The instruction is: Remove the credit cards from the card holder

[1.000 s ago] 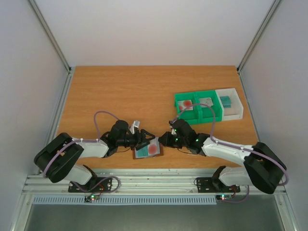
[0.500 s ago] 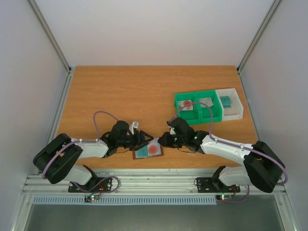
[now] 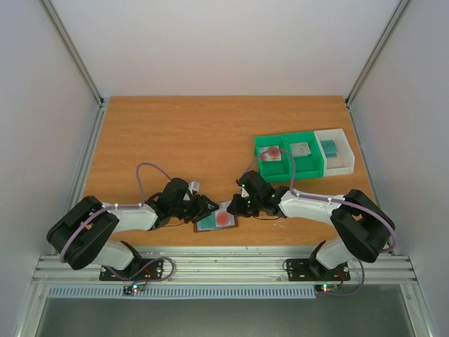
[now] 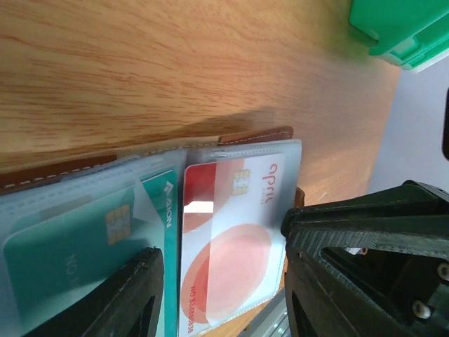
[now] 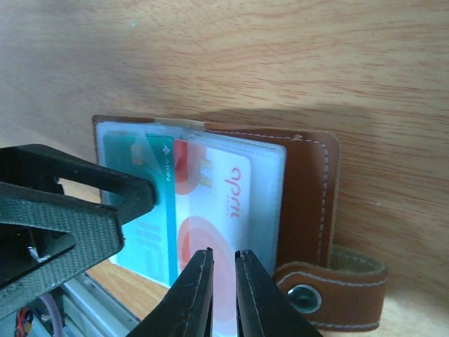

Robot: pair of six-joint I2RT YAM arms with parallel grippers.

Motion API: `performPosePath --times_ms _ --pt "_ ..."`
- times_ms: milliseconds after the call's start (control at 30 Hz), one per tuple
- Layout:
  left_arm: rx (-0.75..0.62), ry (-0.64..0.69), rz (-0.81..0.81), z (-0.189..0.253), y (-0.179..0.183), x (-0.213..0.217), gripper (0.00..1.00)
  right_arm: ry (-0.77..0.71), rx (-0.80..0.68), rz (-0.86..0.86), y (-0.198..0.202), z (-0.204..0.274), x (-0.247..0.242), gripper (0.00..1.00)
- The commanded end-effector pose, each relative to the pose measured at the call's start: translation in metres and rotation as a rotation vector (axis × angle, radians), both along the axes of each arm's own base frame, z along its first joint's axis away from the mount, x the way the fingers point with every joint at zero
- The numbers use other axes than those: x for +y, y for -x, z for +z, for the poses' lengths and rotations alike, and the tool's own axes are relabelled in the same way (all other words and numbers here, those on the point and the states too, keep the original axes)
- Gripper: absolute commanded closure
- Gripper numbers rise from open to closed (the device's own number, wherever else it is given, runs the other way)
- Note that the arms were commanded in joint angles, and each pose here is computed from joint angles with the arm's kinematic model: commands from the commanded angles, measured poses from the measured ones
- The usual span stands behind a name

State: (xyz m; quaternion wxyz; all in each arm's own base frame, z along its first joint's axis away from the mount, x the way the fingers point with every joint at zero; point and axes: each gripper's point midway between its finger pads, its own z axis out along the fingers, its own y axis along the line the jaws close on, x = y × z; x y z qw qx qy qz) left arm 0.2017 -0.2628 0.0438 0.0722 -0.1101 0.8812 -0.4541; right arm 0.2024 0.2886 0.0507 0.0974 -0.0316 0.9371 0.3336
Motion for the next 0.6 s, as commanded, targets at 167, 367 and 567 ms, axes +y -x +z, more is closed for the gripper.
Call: performPosePath --times_ms 167,367,567 --pt "-0.001 -0.045 0.002 -0.018 -0.003 0.004 0.54 0.082 0.031 0.003 0.0 -0.027 -0.006 0.91" --pt "-0.002 -0.014 0.003 -0.019 -0.005 -0.001 0.59 0.097 0.065 -0.008 0.006 -0.042 -0.011 0.94" --pt "-0.013 0.019 0.002 -0.014 -0.009 -0.006 0.74 0.097 0.067 -0.012 0.008 -0.044 -0.014 0.94"
